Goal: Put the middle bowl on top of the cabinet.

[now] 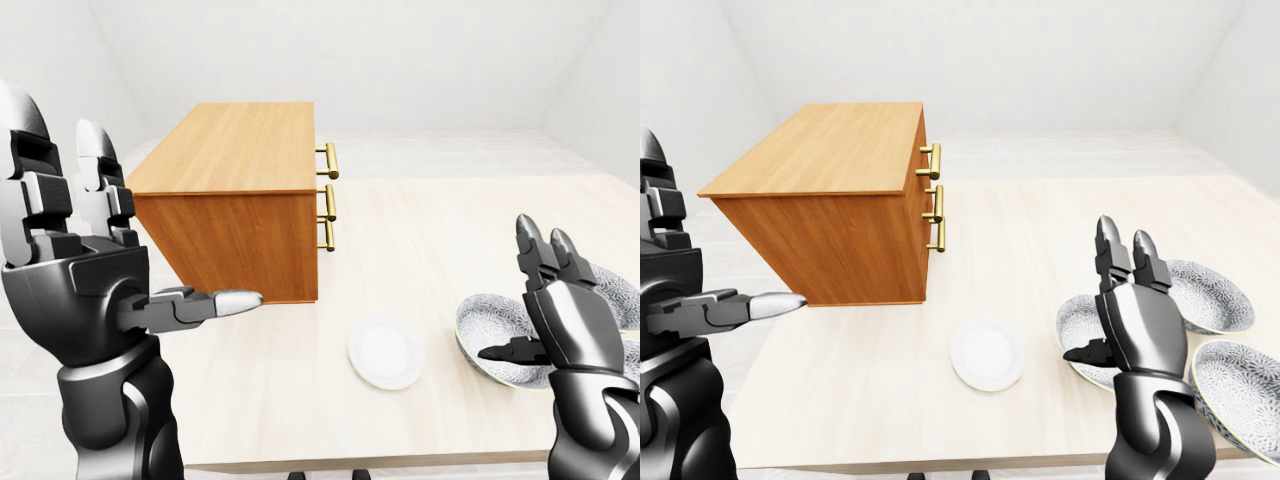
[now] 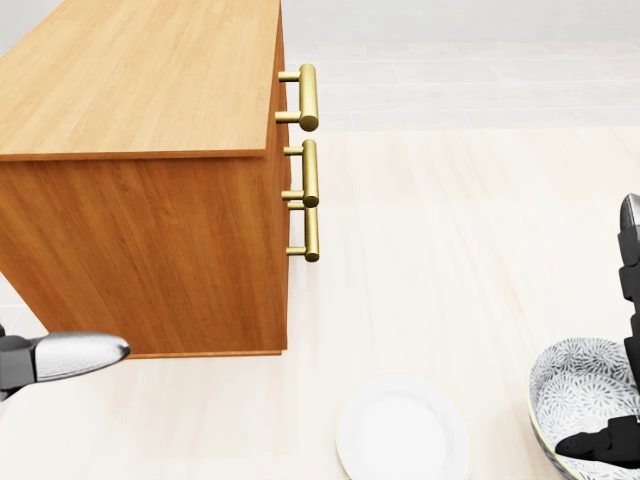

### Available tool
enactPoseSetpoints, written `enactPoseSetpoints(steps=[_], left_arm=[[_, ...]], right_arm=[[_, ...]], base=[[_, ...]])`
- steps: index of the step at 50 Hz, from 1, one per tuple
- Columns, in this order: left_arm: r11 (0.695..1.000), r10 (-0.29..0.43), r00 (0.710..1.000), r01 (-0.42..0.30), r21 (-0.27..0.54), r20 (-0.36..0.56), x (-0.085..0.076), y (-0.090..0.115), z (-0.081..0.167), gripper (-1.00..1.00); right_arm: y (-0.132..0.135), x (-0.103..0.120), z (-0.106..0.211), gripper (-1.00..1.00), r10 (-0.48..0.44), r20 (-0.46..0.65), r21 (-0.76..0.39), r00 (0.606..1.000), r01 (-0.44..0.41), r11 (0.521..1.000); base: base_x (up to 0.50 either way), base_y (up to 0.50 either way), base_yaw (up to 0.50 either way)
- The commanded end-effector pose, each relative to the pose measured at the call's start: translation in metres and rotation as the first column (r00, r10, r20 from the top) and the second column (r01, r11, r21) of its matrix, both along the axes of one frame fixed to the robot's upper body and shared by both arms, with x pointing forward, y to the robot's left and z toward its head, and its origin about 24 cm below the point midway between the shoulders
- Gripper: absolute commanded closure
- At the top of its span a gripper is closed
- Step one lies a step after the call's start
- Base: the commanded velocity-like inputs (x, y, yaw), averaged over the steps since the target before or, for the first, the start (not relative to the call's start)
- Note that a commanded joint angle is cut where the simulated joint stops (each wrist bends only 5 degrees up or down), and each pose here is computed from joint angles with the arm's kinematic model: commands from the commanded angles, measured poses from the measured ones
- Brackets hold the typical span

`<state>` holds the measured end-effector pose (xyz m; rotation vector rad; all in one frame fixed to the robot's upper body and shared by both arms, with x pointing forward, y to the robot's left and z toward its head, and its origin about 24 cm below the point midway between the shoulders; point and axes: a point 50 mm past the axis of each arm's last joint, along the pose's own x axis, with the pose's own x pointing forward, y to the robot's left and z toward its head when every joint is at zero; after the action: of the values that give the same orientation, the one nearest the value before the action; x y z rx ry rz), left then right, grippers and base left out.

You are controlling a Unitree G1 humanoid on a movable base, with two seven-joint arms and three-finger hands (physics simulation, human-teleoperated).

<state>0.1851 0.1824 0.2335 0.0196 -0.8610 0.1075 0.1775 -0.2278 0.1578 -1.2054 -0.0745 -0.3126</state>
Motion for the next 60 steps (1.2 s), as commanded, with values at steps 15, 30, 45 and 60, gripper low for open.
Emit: enactPoseSetpoints(steps=[15, 30, 45, 60], left_arm=[[0.999, 0.013, 1.000, -0.014, 0.037, 0.016, -0.005, -0.004, 0.002, -1.00], [1.000, -0.014, 1.000, 0.013, 0.027, 0.013, -0.006, -0.007, 0.001, -1.00], [1.000, -0.014, 1.000, 0.013, 0.028, 0.026, -0.007, -0.008, 0.003, -1.00], [1.000, -0.014, 1.000, 0.013, 0.028, 0.026, -0.007, -0.008, 0.003, -1.00]], right_arm=[[0.005, -0.005, 0.010, -1.00, -0.060, -0.042, -0.225, 0.997, 0.049, 0.973], [0.005, -0.006, 0.009, -1.00, -0.114, -0.050, -0.381, 0.992, 0.086, 0.920], [-0.001, -0.003, 0.005, -1.00, -0.158, -0.079, -0.367, 0.984, 0.119, 0.923], [0.000, -0.003, 0.005, -1.00, -0.150, -0.079, -0.372, 0.985, 0.110, 0.922]], base=[[0.00, 0.00, 0.00], [0.00, 0.00, 0.00], [0.00, 0.00, 0.00], [0.00, 0.00, 0.00]])
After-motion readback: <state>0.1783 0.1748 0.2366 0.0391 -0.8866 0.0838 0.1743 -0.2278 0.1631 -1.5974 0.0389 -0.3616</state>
